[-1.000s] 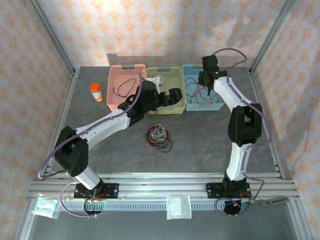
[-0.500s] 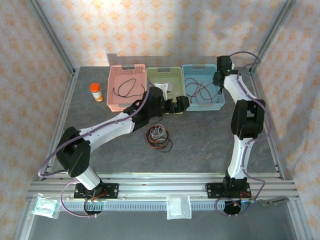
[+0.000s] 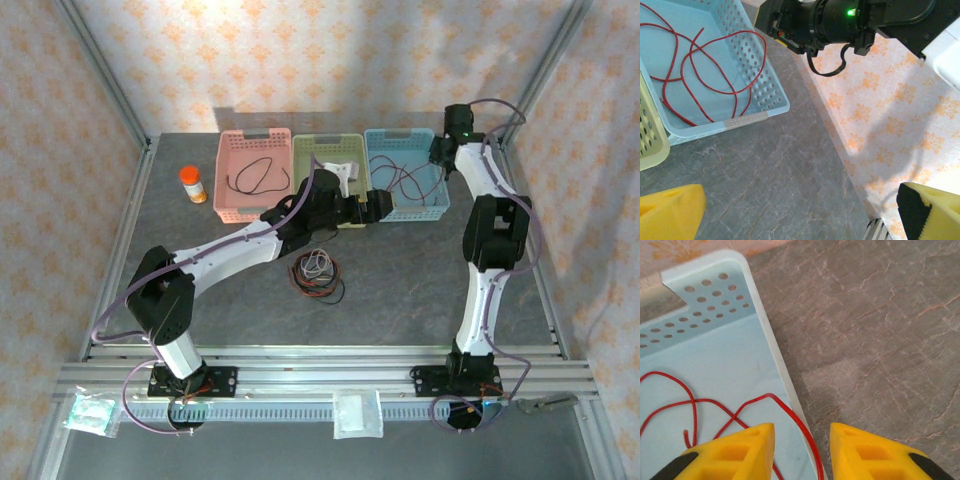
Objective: Untangle the cables
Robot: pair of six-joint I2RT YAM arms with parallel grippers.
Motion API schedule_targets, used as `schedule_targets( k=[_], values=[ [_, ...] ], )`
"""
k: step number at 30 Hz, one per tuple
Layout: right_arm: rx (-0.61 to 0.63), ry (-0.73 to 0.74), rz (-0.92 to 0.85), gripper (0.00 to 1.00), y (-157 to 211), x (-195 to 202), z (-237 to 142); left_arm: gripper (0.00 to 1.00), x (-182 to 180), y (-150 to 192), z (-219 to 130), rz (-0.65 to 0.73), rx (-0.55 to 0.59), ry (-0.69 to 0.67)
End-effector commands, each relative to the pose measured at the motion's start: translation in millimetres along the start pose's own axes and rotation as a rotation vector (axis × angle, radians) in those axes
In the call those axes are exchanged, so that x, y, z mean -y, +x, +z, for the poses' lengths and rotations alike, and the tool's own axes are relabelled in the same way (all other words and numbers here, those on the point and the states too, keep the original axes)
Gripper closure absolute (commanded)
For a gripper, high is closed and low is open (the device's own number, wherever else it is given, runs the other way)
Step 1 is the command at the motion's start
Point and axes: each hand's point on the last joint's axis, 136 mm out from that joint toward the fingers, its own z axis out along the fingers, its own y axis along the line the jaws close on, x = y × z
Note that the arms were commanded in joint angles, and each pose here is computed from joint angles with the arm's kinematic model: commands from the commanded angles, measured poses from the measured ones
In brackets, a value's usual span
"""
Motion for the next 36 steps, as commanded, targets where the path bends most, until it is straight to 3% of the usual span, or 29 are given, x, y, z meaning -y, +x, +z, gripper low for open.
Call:
schedule_targets(
  k=[1,6,18,20,25,36],
  values=[
    [-0.053,0.026,-0.009,0.65,10,7,5,0.01,13,-6,-5,0.020,0.019,0.037],
    [-0.075,0.065,-0.009,0.66,15,13,12,0.01,12,-5,-6,0.024,0.016,0.031],
    [-0.063,0.076,-0.018,0.85,12,15,7,0.01,10,-3,-5,0.024,0.010,0.031],
    [-0.058,0.076,-0.018,0.85,11,15,6,0.01,10,-2,-5,0.024,0.009,0.032],
    [-0.047,0.081,-0.022,0.73,7,16,2,0.01,10,-2,-6,0.024,0.010,0.030],
    [0.000,0.082,-0.022,0.79,-8,16,-16,0.01,11,-1,-4,0.021,0.007,0.038]
  ],
)
